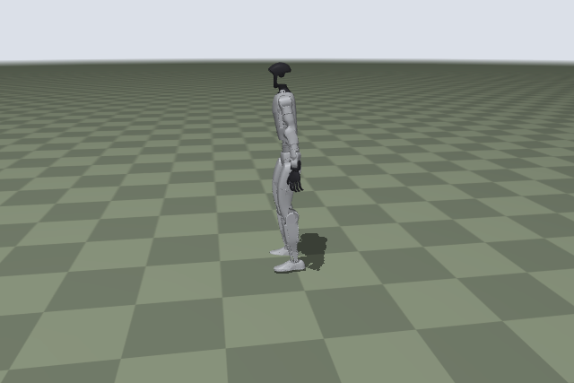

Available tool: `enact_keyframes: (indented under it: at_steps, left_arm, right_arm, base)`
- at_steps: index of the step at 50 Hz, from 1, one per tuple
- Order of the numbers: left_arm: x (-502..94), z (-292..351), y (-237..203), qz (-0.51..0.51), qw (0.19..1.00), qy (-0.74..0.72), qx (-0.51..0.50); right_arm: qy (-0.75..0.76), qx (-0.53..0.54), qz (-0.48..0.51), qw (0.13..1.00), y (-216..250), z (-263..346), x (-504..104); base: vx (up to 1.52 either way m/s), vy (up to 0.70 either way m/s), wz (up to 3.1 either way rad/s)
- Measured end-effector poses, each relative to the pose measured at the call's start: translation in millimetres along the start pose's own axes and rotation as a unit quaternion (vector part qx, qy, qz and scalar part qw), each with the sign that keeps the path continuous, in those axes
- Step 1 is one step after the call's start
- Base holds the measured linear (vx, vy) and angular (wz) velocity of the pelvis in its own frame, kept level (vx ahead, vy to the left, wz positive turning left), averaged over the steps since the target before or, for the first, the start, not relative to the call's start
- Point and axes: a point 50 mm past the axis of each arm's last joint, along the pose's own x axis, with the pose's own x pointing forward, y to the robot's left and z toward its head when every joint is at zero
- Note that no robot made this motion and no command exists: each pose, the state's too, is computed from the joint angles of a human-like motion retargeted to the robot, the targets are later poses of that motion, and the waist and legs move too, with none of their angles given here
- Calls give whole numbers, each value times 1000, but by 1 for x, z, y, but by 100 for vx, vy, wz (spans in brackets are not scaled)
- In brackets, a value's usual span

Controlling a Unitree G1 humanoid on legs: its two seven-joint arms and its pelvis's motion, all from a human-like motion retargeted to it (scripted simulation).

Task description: Upper body actions

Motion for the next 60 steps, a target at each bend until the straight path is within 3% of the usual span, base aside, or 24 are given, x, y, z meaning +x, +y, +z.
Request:
enact_keyframes:
  at_steps: [6,14,23,31,38,44,55,60]
  left_arm:
    - [4,11,12,-116,993,23,28]
    - [9,28,35,-49,997,-9,54]
    - [6,9,54,-70,996,48,32]
    - [-8,-51,52,-17,991,135,14]
    - [-36,-117,16,-67,961,266,-35]
    - [-40,-118,-10,-115,953,261,-99]
    - [-18,-67,-1,-151,971,186,-23]
    - [-16,-61,-1,-174,970,169,-3]
  right_arm:
    - [-1,38,66,997,-4,13,-1]
    - [-72,8,3,997,-30,54,-3]
    - [-125,-8,-75,989,-73,80,-10]
    - [-41,61,-113,991,-79,16,-4]
    - [145,177,-1,973,-27,-84,-9]
    - [212,180,57,959,6,-119,-18]
    - [139,79,63,985,-33,-57,-6]
    - [47,53,0,997,-66,-9,-4]
  base:
    - [-12,3,-22]
    - [-16,-1,2]
    - [-26,-9,15]
    - [-18,-14,17]
    - [-3,-8,37]
    - [2,-4,16]
    - [4,-2,1]
    - [22,-3,-35]
